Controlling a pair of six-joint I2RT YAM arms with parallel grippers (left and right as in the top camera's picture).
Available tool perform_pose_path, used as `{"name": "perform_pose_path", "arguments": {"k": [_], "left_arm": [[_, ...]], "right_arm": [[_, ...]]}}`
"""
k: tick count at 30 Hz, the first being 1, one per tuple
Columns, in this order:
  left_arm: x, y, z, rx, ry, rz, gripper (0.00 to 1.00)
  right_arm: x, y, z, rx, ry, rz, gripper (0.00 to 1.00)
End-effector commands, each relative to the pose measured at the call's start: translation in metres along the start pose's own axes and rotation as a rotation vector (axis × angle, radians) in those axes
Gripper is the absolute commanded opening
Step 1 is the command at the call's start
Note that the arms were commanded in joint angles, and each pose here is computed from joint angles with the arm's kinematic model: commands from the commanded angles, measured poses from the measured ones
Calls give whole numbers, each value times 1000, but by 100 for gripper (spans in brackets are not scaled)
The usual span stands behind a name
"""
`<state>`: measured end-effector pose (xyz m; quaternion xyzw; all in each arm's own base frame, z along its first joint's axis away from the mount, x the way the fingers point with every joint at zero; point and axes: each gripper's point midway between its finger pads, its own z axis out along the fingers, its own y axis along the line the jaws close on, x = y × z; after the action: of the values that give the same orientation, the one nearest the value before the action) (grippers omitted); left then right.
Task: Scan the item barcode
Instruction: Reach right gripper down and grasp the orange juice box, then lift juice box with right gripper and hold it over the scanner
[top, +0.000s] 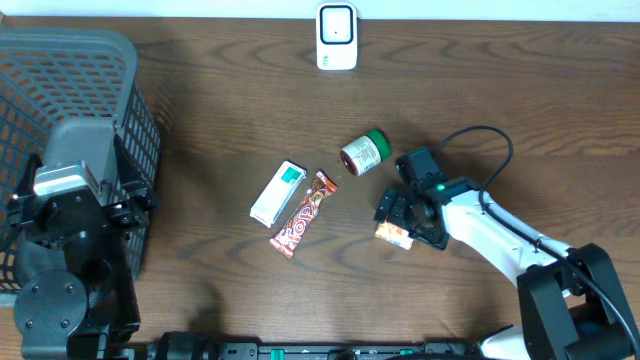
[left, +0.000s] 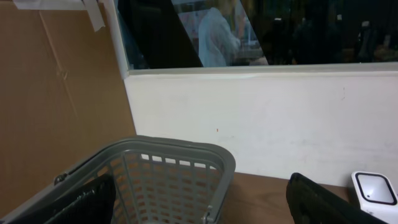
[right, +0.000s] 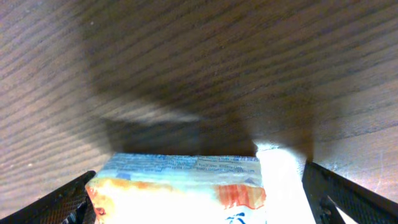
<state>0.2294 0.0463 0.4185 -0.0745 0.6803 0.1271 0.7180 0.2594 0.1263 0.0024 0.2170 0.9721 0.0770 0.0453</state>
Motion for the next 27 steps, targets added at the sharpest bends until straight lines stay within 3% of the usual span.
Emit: {"name": "perform_pose_path", "arguments": {"k": [1, 10, 14, 24, 27], "left_arm": [[1, 0, 0, 4, 1, -9, 87], [1, 0, 0, 4, 1, -9, 87], [1, 0, 0, 4, 1, -9, 87], [1, 0, 0, 4, 1, -9, 87], [1, 0, 0, 4, 1, -9, 87]], "right_arm": [[11, 4, 2, -35, 54, -36, 99], [22, 9, 2, -46, 85, -70, 99], [22, 9, 2, -47, 87, -73, 85], [20, 8, 2, -42, 77, -91, 72], [20, 7, 2, -38, 74, -91, 62]]}}
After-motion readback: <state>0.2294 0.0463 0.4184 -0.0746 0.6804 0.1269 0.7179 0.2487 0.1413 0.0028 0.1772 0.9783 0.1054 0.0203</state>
